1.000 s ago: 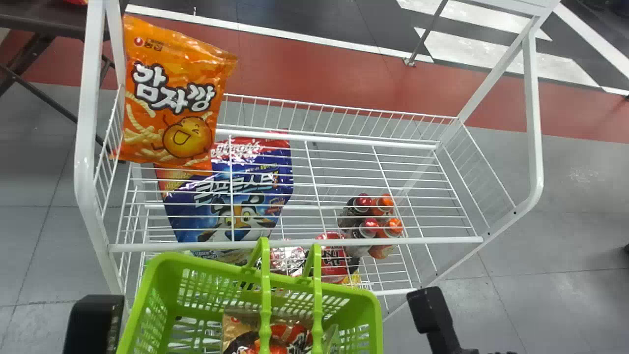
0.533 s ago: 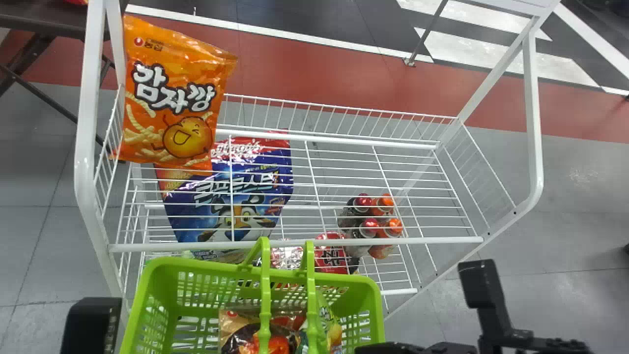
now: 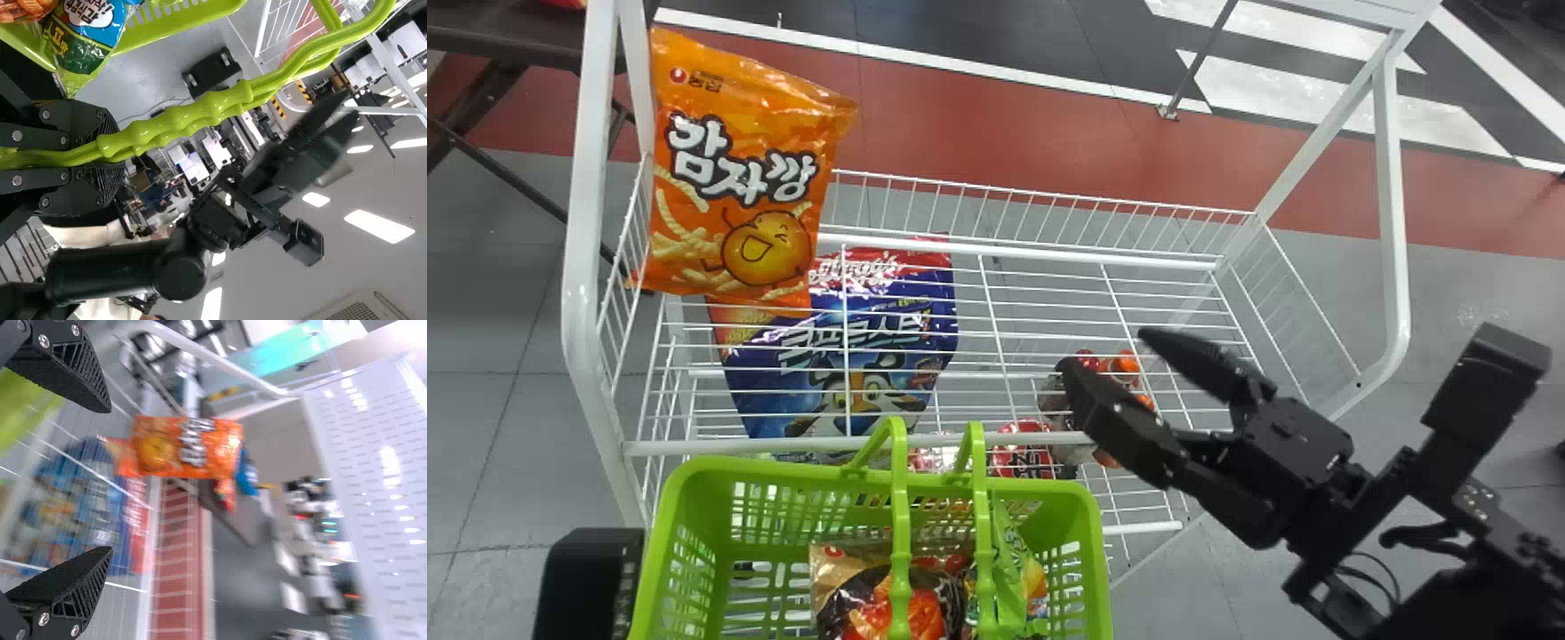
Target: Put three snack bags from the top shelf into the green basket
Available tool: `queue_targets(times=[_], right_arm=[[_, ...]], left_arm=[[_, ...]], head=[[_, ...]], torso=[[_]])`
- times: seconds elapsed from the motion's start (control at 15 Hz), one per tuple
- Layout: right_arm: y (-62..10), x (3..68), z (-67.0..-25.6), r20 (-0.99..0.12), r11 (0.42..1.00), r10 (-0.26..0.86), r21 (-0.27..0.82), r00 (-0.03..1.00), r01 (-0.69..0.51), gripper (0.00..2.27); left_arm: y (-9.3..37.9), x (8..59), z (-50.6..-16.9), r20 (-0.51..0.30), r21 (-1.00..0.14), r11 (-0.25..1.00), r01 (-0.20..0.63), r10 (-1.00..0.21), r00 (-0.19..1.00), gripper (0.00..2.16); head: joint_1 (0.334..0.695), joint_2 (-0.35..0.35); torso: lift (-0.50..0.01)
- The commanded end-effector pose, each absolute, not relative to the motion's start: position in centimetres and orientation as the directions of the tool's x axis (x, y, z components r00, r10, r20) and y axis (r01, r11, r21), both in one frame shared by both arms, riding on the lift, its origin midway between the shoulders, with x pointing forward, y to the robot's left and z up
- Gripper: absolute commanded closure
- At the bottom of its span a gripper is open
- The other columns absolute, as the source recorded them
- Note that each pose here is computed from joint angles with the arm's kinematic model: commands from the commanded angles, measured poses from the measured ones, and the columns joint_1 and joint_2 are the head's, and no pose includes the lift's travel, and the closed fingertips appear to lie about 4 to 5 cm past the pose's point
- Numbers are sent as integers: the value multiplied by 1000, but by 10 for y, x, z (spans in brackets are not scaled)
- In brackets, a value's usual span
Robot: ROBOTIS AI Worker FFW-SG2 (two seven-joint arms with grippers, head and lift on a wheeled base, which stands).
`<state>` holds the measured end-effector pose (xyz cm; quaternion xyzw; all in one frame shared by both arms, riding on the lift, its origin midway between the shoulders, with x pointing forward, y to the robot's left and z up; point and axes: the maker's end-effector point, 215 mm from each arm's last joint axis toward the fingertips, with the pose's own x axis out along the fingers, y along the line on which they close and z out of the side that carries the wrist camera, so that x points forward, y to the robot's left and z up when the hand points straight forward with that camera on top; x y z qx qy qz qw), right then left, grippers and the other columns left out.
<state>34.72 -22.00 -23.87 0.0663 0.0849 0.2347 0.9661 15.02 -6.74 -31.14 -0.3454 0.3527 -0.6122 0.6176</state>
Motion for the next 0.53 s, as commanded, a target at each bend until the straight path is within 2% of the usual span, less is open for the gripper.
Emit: queue_targets(times=[0.0,0.27,0.47], right_arm=[[-223,353,-253,-69,913,406,75,911,-402,63],[-222,339,-306,-86,957,291,36,953,-289,63],[-218,313,-309,-61,965,260,31,964,-259,63]], left_arm=[[-66,150,-316,-14,-863,13,505,-1000,1,1507],[-62,151,-317,-1,-866,-3,500,-1000,-8,1507],[-59,152,-316,3,-866,-9,500,-1000,-12,1507]], head=[[695,-350],[695,-350],[695,-350]], torso=[[-45],[-45],[-45]])
